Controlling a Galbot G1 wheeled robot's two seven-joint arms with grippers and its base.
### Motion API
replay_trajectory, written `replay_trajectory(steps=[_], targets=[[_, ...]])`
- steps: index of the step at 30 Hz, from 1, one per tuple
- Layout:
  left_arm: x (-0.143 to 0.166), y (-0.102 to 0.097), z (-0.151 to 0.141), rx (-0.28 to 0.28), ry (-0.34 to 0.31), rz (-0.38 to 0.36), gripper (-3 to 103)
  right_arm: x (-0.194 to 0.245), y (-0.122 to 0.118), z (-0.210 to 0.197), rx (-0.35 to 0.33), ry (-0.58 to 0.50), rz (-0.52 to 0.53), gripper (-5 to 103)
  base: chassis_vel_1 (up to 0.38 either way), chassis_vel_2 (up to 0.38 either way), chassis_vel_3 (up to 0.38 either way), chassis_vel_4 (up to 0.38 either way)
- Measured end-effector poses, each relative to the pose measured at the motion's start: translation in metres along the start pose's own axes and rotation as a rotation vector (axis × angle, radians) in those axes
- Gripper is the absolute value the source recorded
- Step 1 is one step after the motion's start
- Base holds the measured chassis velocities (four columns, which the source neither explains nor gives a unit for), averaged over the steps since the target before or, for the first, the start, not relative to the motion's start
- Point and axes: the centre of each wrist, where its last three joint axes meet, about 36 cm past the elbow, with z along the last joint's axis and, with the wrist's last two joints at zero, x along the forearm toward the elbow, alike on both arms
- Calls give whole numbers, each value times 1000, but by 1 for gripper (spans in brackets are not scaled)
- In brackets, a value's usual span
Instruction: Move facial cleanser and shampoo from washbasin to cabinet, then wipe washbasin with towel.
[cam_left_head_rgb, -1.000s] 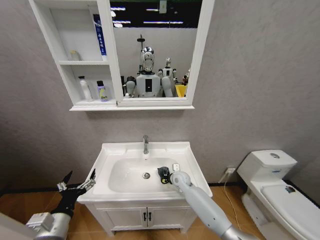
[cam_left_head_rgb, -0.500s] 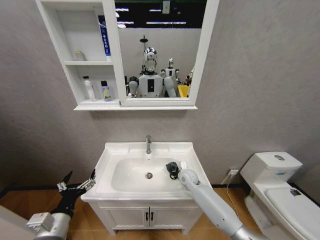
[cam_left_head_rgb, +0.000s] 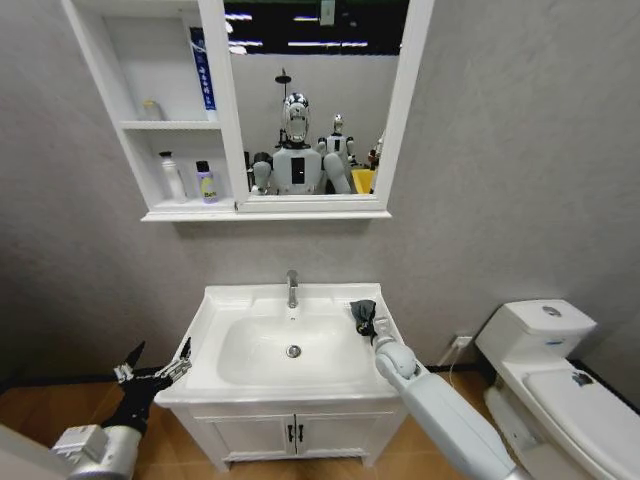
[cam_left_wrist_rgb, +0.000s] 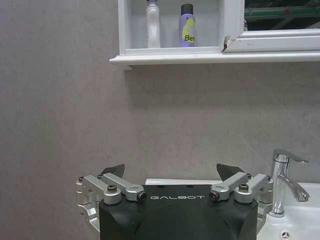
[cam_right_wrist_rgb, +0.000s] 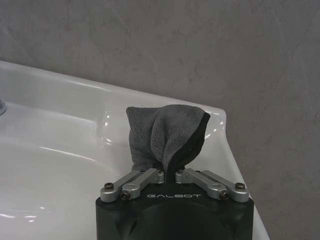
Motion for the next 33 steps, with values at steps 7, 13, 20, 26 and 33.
replay_trajectory(steps=[7,13,20,26,33], targets=[[0,0,0,0,0,0,100,-10,-30,6,-2,-141,-36,4,0,0,0,0],[0,0,0,0,0,0,100,-28,-54,14,18,-164,-1,4,0,0,0,0],[0,0,0,0,0,0,100,-51,-68,19,-17,-203,-57,4,0,0,0,0],[0,0,0,0,0,0,100,-56,-61,22,-57,-187,-93,4,0,0,0,0],[0,0,0,0,0,0,100,-53,-54,27,-6,-114,-57,20,0,0,0,0]])
